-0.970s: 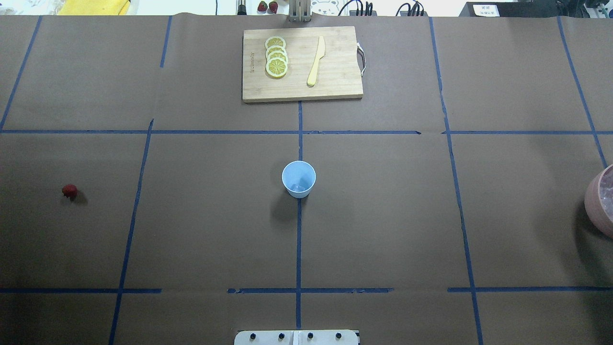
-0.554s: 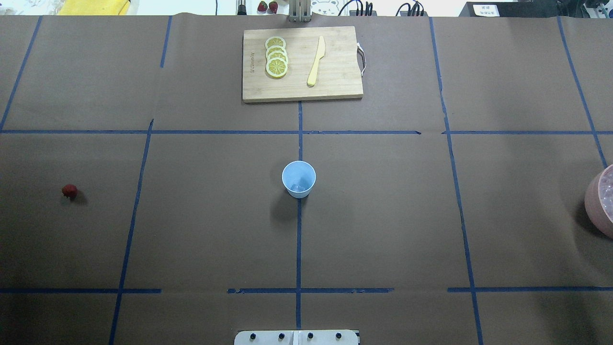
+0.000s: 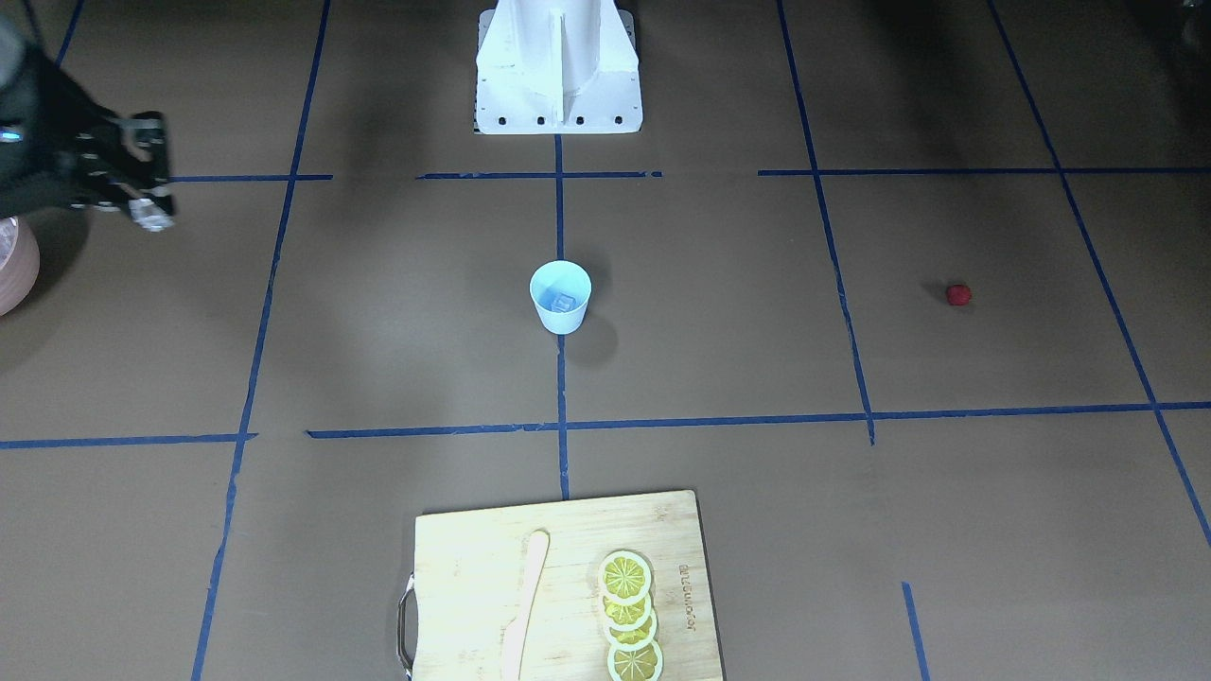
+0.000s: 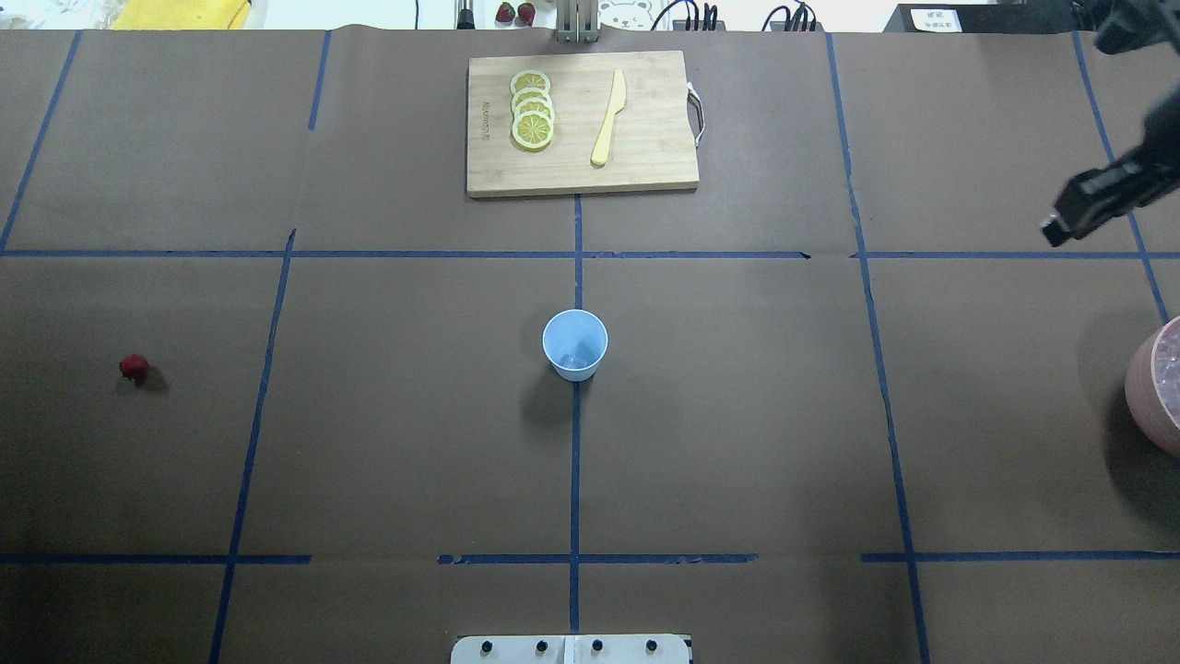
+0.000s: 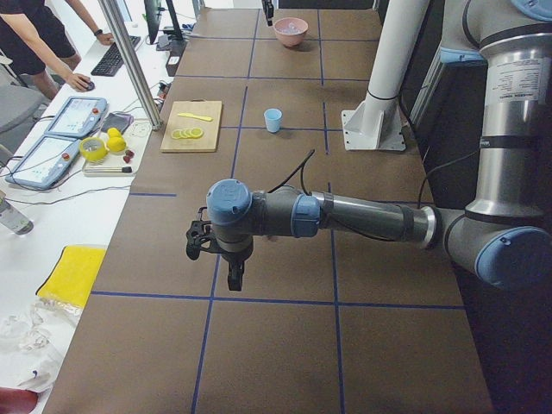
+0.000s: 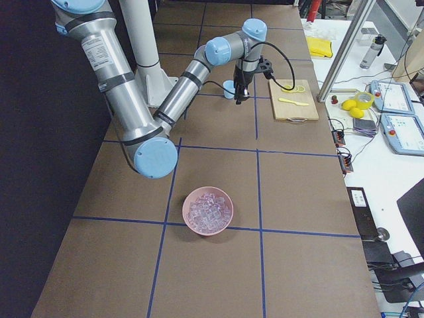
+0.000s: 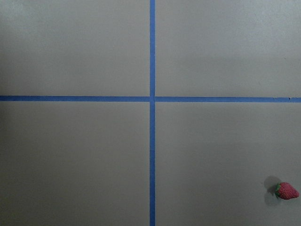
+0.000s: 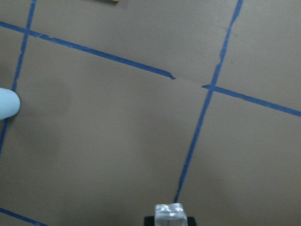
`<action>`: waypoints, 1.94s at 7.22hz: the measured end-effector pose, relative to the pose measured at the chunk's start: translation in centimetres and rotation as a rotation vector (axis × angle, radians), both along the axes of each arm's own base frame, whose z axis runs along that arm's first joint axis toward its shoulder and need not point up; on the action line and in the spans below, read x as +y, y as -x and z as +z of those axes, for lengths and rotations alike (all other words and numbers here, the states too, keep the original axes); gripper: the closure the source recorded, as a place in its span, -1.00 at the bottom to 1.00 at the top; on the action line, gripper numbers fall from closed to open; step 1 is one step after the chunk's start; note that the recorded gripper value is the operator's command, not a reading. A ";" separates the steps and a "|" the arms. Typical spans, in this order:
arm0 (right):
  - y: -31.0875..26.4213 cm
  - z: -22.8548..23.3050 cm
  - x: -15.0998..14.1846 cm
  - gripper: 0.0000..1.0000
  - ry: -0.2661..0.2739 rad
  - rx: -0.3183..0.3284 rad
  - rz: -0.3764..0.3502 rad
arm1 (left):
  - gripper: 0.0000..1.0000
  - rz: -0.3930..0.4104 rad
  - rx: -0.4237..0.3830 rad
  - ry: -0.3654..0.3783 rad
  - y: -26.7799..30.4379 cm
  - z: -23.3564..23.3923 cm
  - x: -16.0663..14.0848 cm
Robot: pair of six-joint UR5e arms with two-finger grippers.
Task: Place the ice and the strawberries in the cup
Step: 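Carry the second ice cube with the right gripper over the blue cup, then lower the right gripper into the cup and release the ice cube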
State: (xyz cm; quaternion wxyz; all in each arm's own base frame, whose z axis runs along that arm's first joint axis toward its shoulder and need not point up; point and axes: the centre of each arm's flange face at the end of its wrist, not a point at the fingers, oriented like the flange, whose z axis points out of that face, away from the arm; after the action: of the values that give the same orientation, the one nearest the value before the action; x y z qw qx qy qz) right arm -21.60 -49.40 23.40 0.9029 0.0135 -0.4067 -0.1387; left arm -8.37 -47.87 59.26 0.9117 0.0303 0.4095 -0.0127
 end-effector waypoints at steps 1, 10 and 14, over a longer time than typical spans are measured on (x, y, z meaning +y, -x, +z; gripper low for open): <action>5.3 -3.5 -0.2 1.00 0.043 0.013 0.017 | -1.00 0.000 0.000 0.001 0.0 0.0 0.0; 35.4 -11.9 3.6 0.59 0.064 0.109 0.134 | -1.00 0.001 -0.001 -0.005 0.0 -0.2 -0.4; 35.5 -12.1 3.7 -0.54 0.056 0.097 0.132 | -1.00 0.001 -0.002 -0.012 0.0 -0.6 -0.7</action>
State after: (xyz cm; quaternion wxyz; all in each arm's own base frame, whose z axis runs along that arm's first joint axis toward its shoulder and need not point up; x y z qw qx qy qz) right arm -57.09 -45.73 11.30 0.9286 0.0080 -0.3646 -0.0680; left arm -8.38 -48.52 58.68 0.9118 0.0357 0.4089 -0.0099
